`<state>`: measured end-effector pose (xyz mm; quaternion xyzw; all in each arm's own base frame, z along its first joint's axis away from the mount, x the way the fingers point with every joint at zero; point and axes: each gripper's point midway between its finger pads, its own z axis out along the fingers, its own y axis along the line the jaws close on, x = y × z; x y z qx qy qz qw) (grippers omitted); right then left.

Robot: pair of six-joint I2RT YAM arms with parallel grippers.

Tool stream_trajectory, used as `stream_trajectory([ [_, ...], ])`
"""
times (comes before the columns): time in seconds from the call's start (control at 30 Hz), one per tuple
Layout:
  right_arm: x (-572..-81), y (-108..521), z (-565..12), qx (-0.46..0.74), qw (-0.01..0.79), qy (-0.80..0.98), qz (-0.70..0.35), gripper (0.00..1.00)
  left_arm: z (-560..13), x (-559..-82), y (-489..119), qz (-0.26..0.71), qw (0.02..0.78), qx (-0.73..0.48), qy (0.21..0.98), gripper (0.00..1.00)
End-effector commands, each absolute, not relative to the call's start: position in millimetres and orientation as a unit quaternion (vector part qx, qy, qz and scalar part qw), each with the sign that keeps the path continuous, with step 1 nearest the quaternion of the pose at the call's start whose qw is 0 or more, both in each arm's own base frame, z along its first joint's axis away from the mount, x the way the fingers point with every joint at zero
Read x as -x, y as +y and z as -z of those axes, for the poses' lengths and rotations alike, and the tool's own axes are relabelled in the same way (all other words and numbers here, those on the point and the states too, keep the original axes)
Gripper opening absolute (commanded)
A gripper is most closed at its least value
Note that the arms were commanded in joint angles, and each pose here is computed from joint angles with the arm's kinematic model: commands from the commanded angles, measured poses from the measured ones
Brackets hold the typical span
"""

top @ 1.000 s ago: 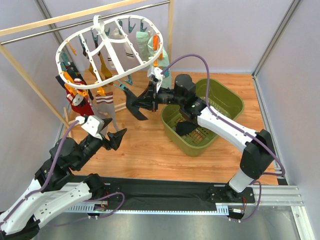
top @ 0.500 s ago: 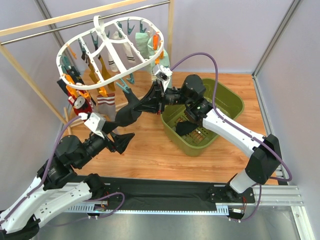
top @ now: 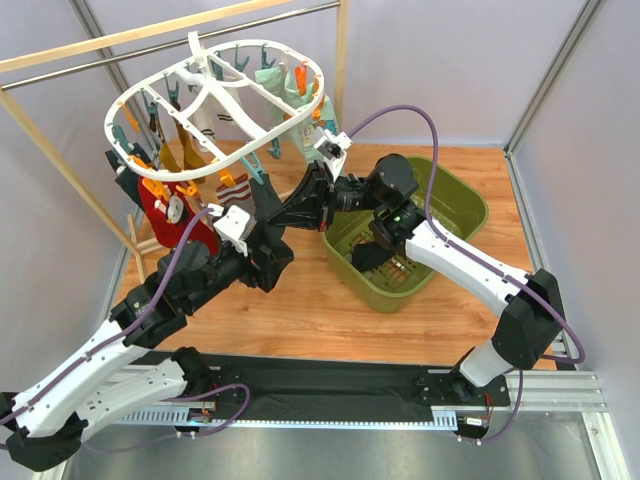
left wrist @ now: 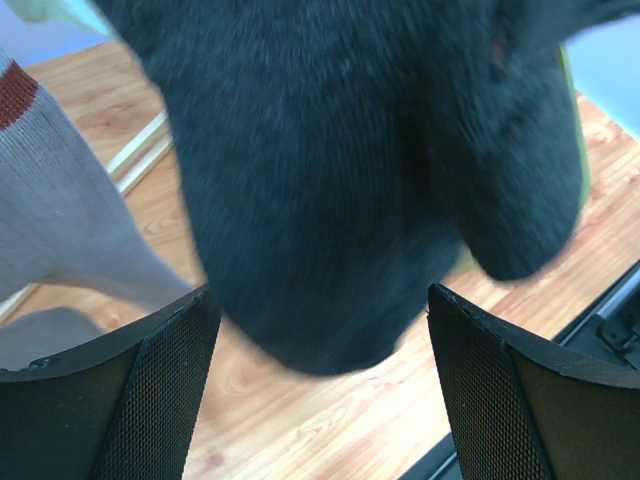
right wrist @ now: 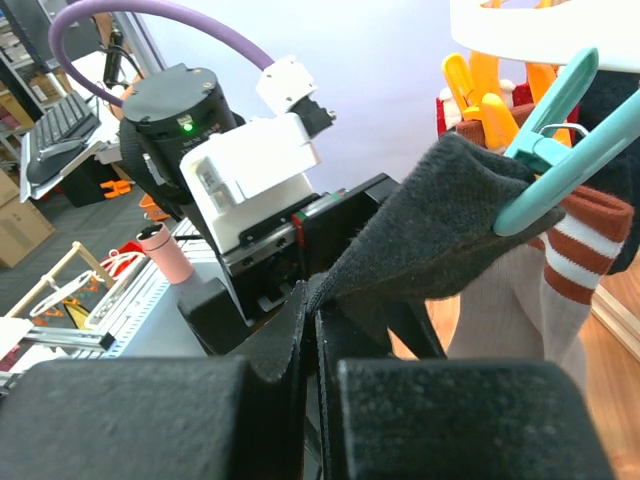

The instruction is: Remove the socks clipped to the hanger

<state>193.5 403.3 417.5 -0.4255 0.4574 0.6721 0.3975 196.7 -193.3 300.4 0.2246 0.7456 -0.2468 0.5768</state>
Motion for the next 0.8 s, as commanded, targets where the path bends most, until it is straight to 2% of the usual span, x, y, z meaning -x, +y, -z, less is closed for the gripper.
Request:
stream_trajectory([
  [0.0, -173, 394, -438, 0.439, 0.397, 0.423, -0.686, 0.0, -335, -205, -196, 0.251, 0.62, -0.22, 0.71, 0.9],
  [0.1, -172, 394, -439, 0.438, 0.394, 0.421, -0.69, 0.0, -335, -209, -200, 0.252, 0.622, -0.222, 0.708, 0.81],
  [0.13, -172, 394, -438, 0.438, 0.393, 0.422, -0.69, 0.0, -334, -210, -201, 0.251, 0.622, -0.222, 0.708, 0.69],
  [0.2, -173, 395, -436, 0.438, 0.395, 0.425, -0.686, 0.02, -336, -209, -200, 0.252, 0.624, -0.22, 0.706, 0.51],
  [0.23, -174, 395, -434, 0.439, 0.394, 0.428, -0.685, 0.03, -334, -209, -200, 0.251, 0.623, -0.221, 0.707, 0.34],
  [0.3, -179, 398, -429, 0.434, 0.395, 0.441, -0.679, 0.12, -335, -207, -198, 0.252, 0.625, -0.22, 0.705, 0.23],
  [0.33, -183, 400, -422, 0.427, 0.389, 0.46, -0.674, 0.16, -335, -205, -198, 0.255, 0.624, -0.223, 0.705, 0.14],
  [0.37, -194, 401, -425, 0.416, 0.415, 0.469, -0.659, 0.22, -336, -204, -196, 0.257, 0.625, -0.223, 0.703, 0.11],
  [0.43, -212, 403, -422, 0.391, 0.439, 0.505, -0.632, 0.26, -334, -202, -195, 0.258, 0.622, -0.22, 0.705, 0.02],
  [0.47, -222, 403, -409, 0.371, 0.431, 0.55, -0.612, 0.36, -333, -201, -194, 0.26, 0.621, -0.218, 0.706, 0.0],
  [0.5, -238, 401, -417, 0.351, 0.468, 0.564, -0.583, 0.4, -332, -200, -194, 0.263, 0.621, -0.217, 0.706, 0.0],
  [0.53, -244, 399, -409, 0.34, 0.464, 0.59, -0.567, 0.44, -329, -200, -195, 0.265, 0.62, -0.215, 0.707, 0.0],
  [0.57, -249, 397, -411, 0.335, 0.474, 0.594, -0.556, 0.52, -328, -199, -195, 0.268, 0.62, -0.216, 0.705, 0.0],
  [0.77, -264, 390, -433, 0.308, 0.51, 0.606, -0.527, 0.69, -322, -199, -198, 0.275, 0.612, -0.212, 0.711, 0.0],
])
